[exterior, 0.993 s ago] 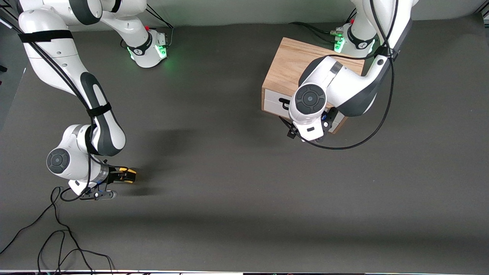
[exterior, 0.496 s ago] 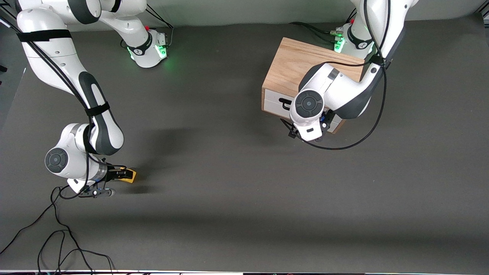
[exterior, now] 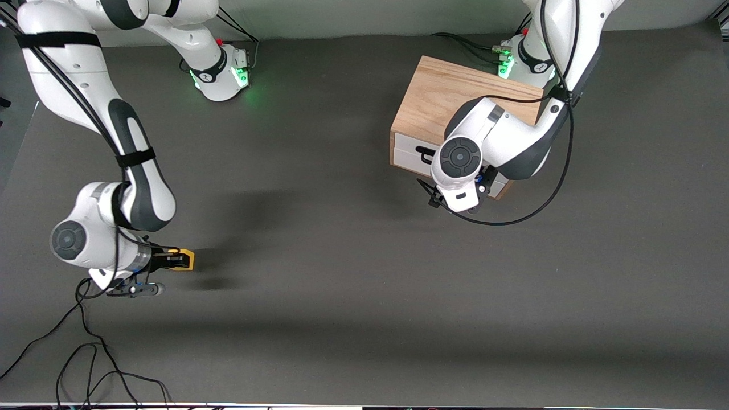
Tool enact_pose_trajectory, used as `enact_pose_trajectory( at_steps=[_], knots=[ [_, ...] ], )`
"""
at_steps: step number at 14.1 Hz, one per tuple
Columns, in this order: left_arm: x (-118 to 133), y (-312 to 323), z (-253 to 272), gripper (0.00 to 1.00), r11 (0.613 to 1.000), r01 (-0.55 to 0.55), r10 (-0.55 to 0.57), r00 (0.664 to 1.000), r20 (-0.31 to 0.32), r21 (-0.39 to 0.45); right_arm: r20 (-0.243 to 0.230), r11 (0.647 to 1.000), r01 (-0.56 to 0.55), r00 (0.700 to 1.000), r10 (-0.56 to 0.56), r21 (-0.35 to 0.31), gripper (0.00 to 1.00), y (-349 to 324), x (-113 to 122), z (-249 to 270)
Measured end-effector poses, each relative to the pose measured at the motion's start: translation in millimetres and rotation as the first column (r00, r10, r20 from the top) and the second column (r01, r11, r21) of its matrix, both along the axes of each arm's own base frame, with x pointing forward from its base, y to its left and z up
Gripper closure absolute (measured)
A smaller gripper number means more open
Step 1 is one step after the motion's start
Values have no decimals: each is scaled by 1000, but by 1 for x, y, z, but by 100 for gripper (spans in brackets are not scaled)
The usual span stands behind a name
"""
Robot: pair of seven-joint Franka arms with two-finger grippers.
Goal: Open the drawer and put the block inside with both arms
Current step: 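Pull the drawer open with the left gripper while the right gripper lifts the cube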
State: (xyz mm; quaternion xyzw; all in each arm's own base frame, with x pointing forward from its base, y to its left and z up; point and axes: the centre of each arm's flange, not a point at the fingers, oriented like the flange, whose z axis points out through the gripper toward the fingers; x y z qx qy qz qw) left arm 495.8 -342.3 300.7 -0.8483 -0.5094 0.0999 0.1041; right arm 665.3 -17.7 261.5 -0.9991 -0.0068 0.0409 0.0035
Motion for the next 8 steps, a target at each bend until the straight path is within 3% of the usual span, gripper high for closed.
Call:
enact_pose_trajectory(
  at_steps=[5, 8],
  knots=[
    [10, -2, 1, 0, 1000, -2, 3, 1000, 18, -11, -91, 989, 146, 986, -141, 41, 45, 55, 15, 110],
    [26, -7, 2, 0, 1000, -4, 5, 999, 36, -27, -108, 964, 253, 964, -244, 81, 45, 111, 14, 135]
  ],
)
